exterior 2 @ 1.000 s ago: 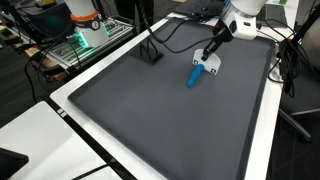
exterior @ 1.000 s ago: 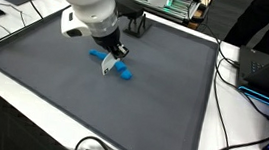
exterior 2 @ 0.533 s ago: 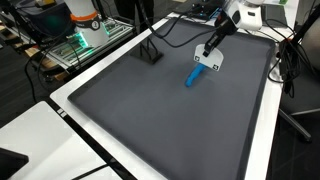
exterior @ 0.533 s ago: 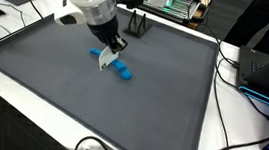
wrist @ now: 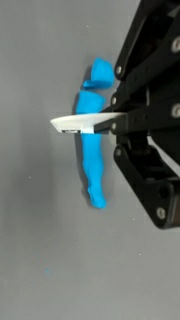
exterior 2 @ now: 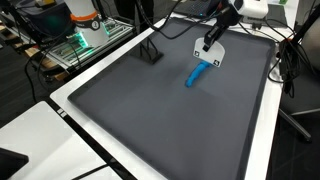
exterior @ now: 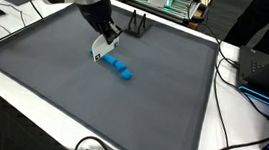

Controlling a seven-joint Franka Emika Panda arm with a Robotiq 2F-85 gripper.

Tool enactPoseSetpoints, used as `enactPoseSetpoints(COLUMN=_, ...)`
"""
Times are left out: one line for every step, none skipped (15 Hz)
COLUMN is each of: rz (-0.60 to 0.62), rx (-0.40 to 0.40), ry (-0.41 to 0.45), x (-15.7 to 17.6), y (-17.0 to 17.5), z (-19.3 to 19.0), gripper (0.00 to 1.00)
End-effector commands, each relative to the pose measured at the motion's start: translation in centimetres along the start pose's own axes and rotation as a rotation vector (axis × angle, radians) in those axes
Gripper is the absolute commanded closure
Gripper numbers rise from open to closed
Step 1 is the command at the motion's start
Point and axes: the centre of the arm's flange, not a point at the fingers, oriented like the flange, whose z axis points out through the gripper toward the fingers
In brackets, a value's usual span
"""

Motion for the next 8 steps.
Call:
enactPoseSetpoints(rz=0.008, rx=-0.001, ry=-0.015, x=-0.5, y=1.1, z=1.5, gripper=0.99)
enactPoseSetpoints(rz=0.006, rx=0.003, ry=-0.018, x=-0.4, y=1.1, z=1.8, gripper=0.99)
enactPoseSetpoints(rz=0.009, rx=0.0, ry=-0.02, x=-0.3, y=1.1, z=2.1, gripper=0.99)
enactPoseSetpoints(rz=0.009, rx=0.002, ry=-0.021, x=-0.2, y=1.0, z=2.3, gripper=0.99)
enactPoseSetpoints(rz=0.009, rx=0.003, ry=-0.019, x=-0.1, y=1.0, z=2.5, gripper=0.99)
enactPoseSetpoints(rz=0.011, rx=0.002, ry=-0.015, x=0.0, y=1.0, z=2.7, gripper=0.99)
enactPoseSetpoints(rz=0.01, rx=0.003, ry=-0.011, x=0.1, y=1.0, z=2.9, gripper=0.99)
enactPoseSetpoints(rz=0.011, rx=0.005, ry=-0.01, x=0.3, y=1.0, z=3.1, gripper=0.99)
